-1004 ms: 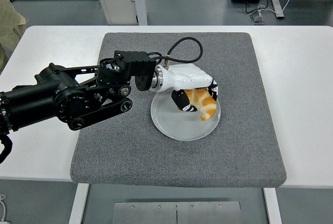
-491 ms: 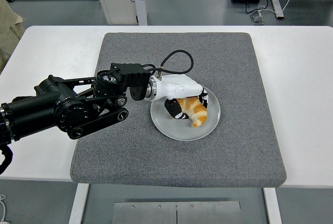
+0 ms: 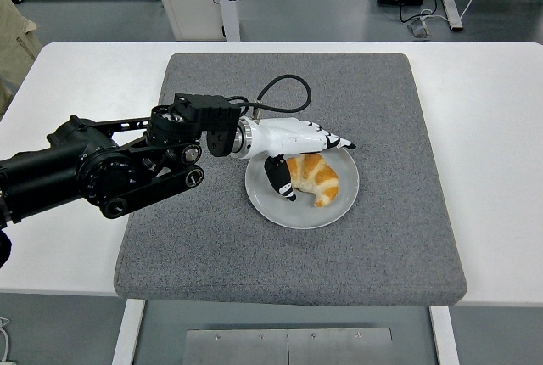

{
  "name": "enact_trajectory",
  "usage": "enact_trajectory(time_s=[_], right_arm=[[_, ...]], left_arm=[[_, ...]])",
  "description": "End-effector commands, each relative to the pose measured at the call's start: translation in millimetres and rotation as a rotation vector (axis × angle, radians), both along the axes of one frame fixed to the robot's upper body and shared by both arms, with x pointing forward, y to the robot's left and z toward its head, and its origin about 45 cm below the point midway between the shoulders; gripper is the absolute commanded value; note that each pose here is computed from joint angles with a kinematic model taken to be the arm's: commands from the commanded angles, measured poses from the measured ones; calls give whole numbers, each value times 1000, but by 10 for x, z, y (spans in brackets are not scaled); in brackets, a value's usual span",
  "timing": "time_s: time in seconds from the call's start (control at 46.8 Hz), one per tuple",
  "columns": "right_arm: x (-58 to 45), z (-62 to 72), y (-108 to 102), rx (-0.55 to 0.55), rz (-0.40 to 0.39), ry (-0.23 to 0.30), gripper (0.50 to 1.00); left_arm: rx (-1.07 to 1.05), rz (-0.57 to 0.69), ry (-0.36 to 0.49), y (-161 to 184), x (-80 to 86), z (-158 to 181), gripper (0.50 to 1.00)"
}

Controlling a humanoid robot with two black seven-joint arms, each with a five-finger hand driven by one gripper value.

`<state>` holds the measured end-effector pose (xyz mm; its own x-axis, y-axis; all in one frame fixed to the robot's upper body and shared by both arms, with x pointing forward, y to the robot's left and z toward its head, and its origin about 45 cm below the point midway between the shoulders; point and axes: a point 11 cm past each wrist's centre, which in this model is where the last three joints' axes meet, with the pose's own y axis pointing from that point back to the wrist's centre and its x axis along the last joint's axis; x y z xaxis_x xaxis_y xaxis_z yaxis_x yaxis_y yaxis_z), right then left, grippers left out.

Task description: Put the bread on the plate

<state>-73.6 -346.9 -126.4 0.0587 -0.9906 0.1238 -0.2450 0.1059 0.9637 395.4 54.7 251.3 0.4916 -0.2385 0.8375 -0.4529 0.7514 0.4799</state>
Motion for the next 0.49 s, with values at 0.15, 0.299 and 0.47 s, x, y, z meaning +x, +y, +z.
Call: enact_trajectory(time_s=[0.15,0.299,0.47], right_arm=[[0,0,0,0,0,0,1000],[0,0,0,0,0,0,1000],[0,0,0,0,0,0,1000]], left_arm=[[-94,7,16,24,60,621,972],[-209,53,36,81,164,1063,972],[-399,126,119,232,250,1474,972]])
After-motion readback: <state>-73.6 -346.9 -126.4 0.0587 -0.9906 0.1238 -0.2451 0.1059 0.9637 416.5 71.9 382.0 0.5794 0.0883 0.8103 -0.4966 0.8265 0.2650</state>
